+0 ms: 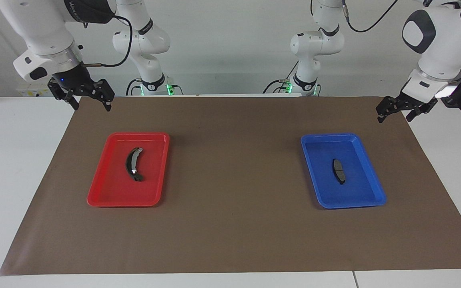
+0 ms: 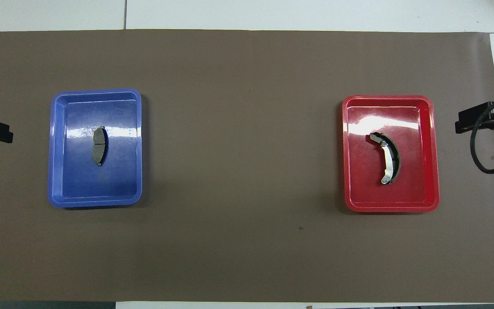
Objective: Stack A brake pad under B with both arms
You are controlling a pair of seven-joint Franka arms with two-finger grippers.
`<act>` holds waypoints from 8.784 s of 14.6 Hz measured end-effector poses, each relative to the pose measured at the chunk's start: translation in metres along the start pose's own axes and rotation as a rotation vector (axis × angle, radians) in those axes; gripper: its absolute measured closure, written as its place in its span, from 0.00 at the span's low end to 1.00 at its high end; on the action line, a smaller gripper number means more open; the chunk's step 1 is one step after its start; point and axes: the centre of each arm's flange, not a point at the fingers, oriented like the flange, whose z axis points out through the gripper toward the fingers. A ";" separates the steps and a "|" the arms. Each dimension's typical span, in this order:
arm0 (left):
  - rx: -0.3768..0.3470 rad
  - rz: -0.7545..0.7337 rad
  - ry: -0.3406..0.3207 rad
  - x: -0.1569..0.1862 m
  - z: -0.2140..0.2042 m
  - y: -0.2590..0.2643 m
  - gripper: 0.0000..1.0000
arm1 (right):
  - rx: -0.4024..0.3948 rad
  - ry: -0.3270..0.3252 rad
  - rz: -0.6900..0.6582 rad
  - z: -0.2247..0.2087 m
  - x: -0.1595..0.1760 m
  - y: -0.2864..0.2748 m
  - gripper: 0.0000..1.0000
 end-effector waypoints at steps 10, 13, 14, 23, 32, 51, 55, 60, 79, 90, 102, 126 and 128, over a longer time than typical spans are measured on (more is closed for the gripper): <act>0.000 0.002 0.000 0.000 0.000 0.002 0.01 | 0.000 0.000 0.000 0.000 0.000 0.000 0.00; 0.000 -0.011 0.000 0.000 0.000 0.003 0.00 | 0.000 0.000 0.000 0.000 0.000 0.000 0.00; 0.000 -0.011 0.001 0.001 0.000 0.004 0.00 | 0.000 0.000 0.000 0.000 0.000 0.000 0.00; 0.007 0.030 0.058 0.010 0.001 0.027 0.01 | 0.000 -0.001 0.000 0.000 0.000 0.000 0.00; 0.010 0.083 0.136 0.029 0.107 0.056 0.01 | 0.000 -0.020 0.000 0.009 -0.003 0.000 0.00; -0.004 0.127 0.124 0.020 0.278 0.088 0.05 | -0.004 0.090 -0.228 0.292 -0.007 -0.006 0.00; -0.007 0.087 0.134 0.021 0.274 0.091 0.53 | 0.008 0.059 -0.246 0.312 -0.009 0.001 0.00; -0.004 0.097 0.114 0.028 0.232 0.098 0.61 | 0.009 0.036 -0.255 0.335 -0.008 -0.005 0.00; -0.070 0.132 0.167 -0.003 0.237 0.429 0.61 | 0.019 0.014 -0.250 0.318 0.004 -0.009 0.57; -0.054 0.077 0.150 0.003 0.220 0.407 0.01 | 0.029 0.032 -0.098 0.239 0.026 -0.122 0.57; 0.000 0.032 0.074 0.024 0.097 0.099 0.01 | 0.070 0.057 -0.007 0.254 0.013 -0.359 0.57; -0.048 0.039 0.017 0.014 0.008 0.025 0.01 | 0.105 0.093 0.015 0.310 -0.021 -0.458 0.57; -0.049 0.040 0.016 0.014 0.008 0.026 0.01 | 0.109 0.093 0.021 0.310 -0.020 -0.458 0.57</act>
